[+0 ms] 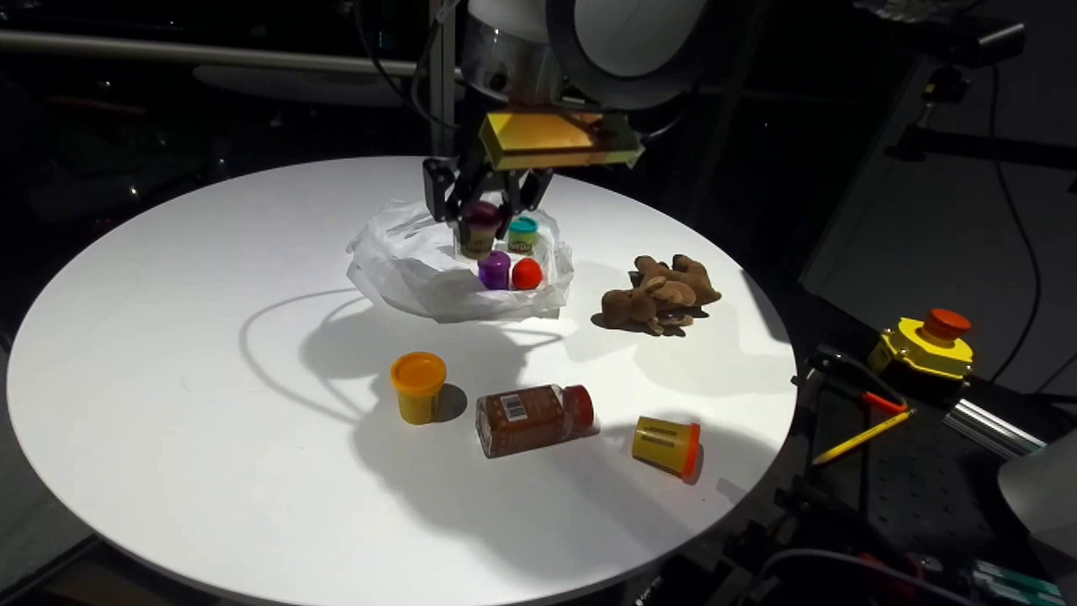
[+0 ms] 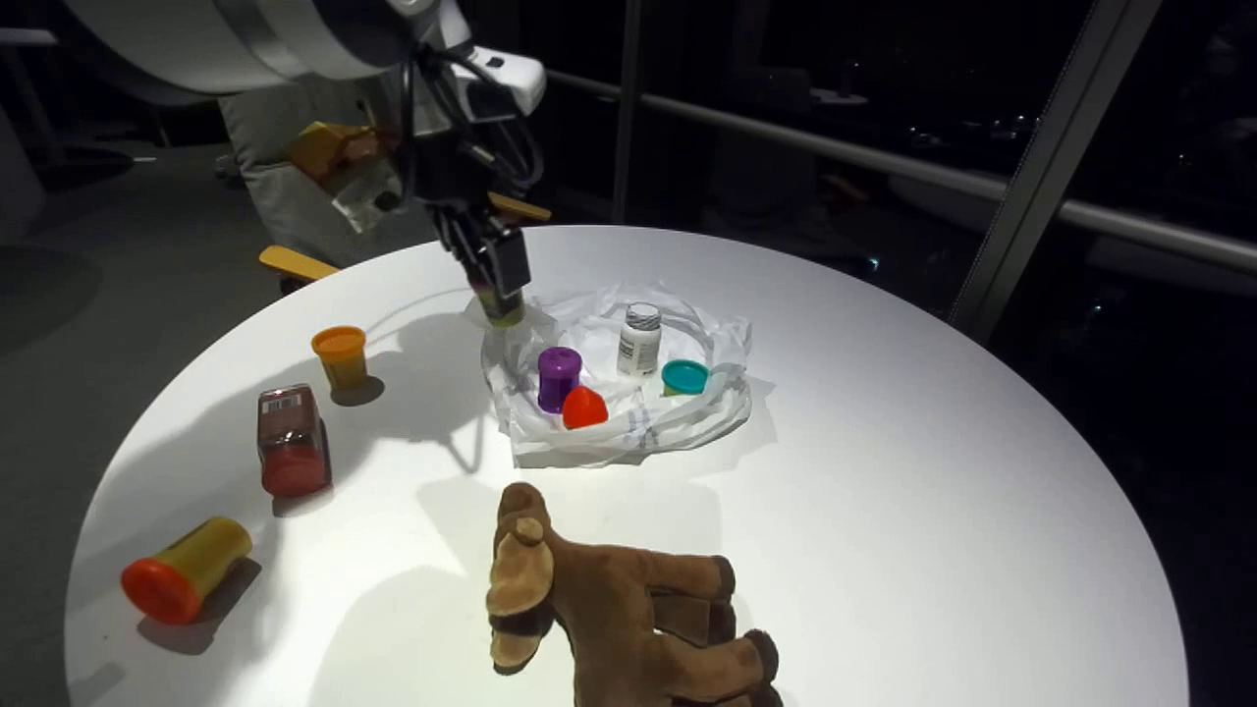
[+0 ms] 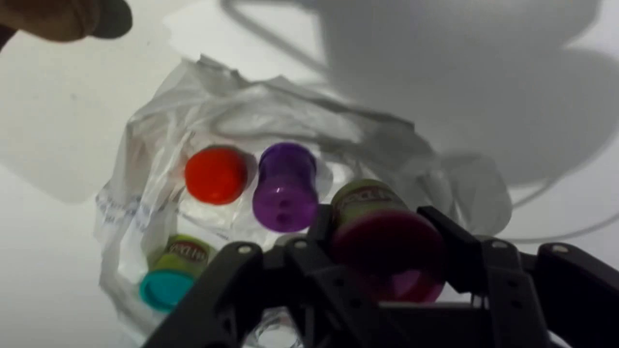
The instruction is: Pick the objects on the table and put them in the plastic bag
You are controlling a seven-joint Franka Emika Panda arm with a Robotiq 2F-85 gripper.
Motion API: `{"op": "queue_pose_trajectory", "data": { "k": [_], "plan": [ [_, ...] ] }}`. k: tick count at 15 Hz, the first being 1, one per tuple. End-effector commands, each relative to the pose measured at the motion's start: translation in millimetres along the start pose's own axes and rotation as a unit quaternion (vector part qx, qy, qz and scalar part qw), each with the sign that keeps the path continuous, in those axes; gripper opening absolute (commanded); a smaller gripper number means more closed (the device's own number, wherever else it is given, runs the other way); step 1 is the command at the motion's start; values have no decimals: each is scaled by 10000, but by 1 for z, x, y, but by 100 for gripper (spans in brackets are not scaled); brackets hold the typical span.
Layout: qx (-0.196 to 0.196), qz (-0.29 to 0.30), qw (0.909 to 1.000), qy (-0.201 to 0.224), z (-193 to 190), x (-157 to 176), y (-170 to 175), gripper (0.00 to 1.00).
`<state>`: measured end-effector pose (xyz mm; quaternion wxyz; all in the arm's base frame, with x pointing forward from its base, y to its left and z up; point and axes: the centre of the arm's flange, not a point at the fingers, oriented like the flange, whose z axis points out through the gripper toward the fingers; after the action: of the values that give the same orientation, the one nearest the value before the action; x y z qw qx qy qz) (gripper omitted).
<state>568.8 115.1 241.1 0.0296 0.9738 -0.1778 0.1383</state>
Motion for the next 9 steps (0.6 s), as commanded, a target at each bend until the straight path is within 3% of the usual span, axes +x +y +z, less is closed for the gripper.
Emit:
{"op": "queue_pose_trajectory", "data": {
  "k": [1, 4, 9],
  "plan": [
    [-255, 449, 9980, 350, -4, 54, 23, 24],
    [-436, 741, 9961, 182, 31, 75, 48, 24],
    [-510, 1047, 9930, -178, 89, 73, 70, 24]
  ]
}}
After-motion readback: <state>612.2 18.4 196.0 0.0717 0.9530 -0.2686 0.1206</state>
